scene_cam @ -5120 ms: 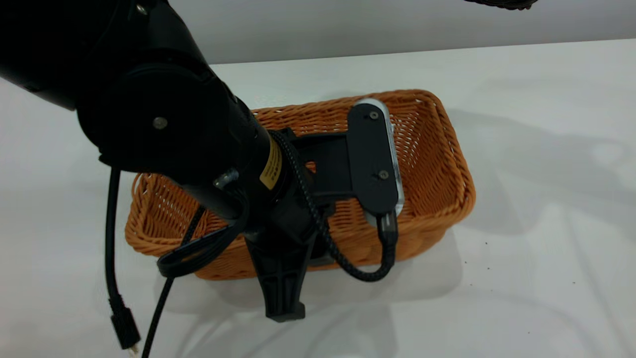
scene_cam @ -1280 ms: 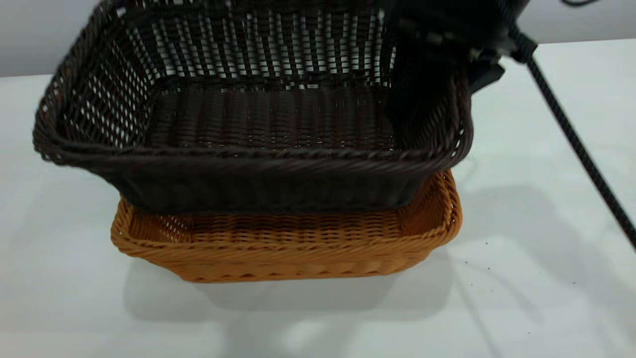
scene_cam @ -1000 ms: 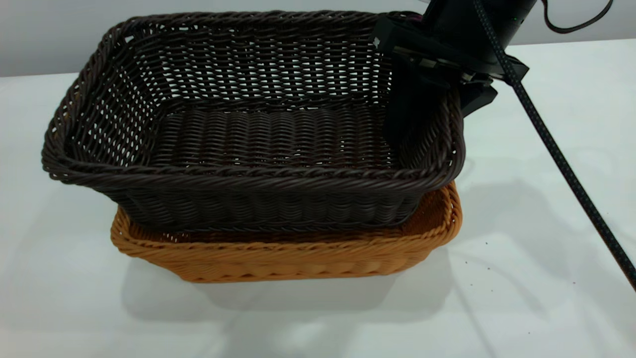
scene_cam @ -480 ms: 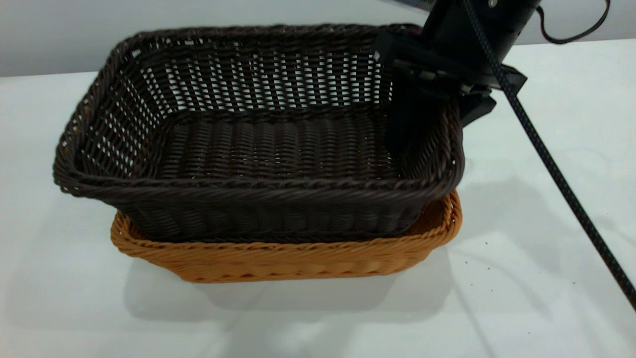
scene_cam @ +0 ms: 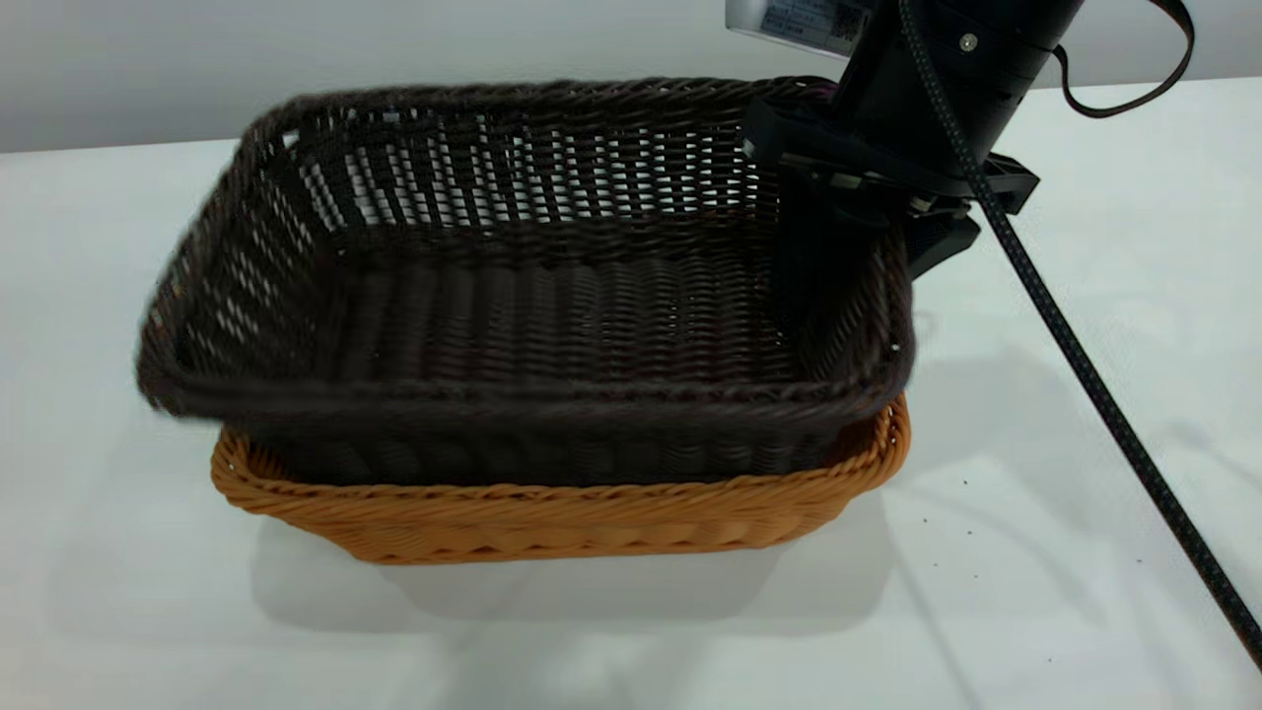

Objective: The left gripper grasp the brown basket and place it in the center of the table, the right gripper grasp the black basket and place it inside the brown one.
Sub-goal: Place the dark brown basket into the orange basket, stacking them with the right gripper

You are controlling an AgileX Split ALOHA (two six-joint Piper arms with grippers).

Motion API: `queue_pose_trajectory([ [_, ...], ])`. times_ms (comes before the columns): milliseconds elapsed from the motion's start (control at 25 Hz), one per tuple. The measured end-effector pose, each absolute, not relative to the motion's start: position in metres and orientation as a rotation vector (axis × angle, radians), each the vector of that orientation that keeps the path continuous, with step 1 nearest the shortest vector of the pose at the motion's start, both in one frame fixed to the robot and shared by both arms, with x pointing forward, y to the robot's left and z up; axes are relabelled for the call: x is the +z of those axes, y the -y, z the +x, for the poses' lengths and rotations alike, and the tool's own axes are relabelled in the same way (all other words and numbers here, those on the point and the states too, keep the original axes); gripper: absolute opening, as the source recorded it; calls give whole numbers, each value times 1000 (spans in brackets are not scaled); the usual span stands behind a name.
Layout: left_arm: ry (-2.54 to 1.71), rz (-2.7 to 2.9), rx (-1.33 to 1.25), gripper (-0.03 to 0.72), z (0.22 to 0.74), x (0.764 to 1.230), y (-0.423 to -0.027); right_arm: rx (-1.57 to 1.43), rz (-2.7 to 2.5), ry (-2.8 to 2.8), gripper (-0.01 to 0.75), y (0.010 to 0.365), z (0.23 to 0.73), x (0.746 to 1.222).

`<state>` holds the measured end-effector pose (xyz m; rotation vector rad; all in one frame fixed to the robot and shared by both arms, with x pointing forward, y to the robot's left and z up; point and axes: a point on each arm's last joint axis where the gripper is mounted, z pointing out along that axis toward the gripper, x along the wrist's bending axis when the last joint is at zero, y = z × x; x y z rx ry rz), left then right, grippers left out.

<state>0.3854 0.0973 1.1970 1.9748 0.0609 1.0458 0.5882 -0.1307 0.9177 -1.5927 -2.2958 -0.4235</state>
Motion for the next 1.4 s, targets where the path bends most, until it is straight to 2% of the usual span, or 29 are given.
queue_pose_trajectory([
  [320,-63,1976,1047,481,386,1197,-98,-428,-1583,2299,302,130,588,918],
  [600,-63,1976,1047,481,386,1197,-98,-428,-1553,2304,496,130,587,920],
  [720,-63,1976,1047,481,386,1197,-98,-425,-1548,2304,534,130,586,920],
  [1080,-62,1977,1047,481,386,1197,-98,-334,-1515,2359,543,135,586,923],
  [1400,-42,1983,1083,481,387,1197,-99,-344,-1475,2362,546,129,598,954],
])
